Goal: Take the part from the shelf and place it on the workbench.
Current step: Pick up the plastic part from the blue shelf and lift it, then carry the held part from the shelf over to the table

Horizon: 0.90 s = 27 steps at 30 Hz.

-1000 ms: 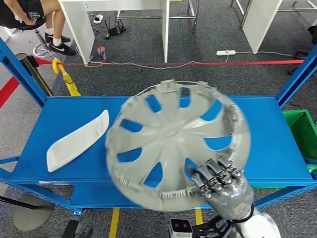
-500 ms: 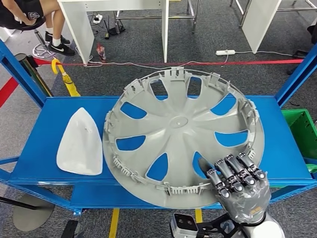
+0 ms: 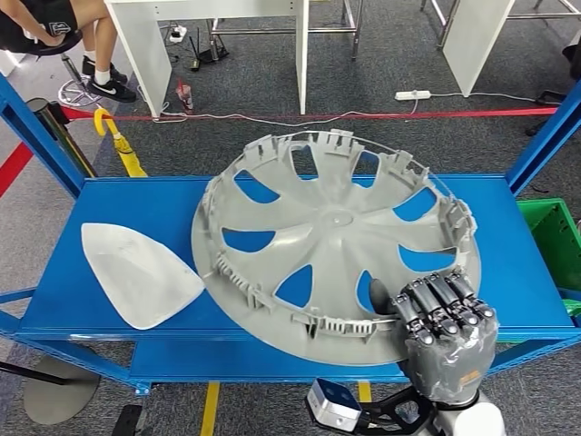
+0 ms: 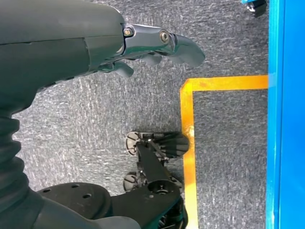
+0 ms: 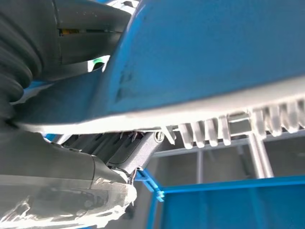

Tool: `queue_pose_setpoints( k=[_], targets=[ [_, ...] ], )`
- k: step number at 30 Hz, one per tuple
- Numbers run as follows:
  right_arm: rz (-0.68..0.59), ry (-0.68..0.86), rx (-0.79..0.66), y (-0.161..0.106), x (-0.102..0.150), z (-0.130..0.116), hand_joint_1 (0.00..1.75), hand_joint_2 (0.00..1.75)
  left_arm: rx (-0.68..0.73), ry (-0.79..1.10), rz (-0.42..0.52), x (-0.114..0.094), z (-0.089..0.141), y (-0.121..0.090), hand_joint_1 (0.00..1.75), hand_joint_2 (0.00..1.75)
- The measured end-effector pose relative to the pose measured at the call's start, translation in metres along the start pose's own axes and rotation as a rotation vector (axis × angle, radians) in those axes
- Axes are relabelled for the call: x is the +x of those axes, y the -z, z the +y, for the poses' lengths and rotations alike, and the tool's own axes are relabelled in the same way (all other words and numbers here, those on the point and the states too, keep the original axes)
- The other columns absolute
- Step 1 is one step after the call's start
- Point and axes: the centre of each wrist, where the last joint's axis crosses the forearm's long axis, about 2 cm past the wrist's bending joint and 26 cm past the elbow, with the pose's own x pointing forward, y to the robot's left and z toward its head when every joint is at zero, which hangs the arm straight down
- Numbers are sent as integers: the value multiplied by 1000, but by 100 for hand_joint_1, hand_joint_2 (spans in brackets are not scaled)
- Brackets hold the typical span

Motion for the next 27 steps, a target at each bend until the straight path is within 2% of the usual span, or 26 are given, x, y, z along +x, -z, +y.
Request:
queue_pose_setpoints(
  k=[11, 27],
  targets=[
    [-1, 58, 31, -8, 12, 1, 175, 175, -12, 13, -19, 3, -5, 1, 0, 175],
    [-35, 40, 23, -8, 7, -2, 175, 175, -9, 37, -28, 6, -5, 3, 0, 175]
  ],
)
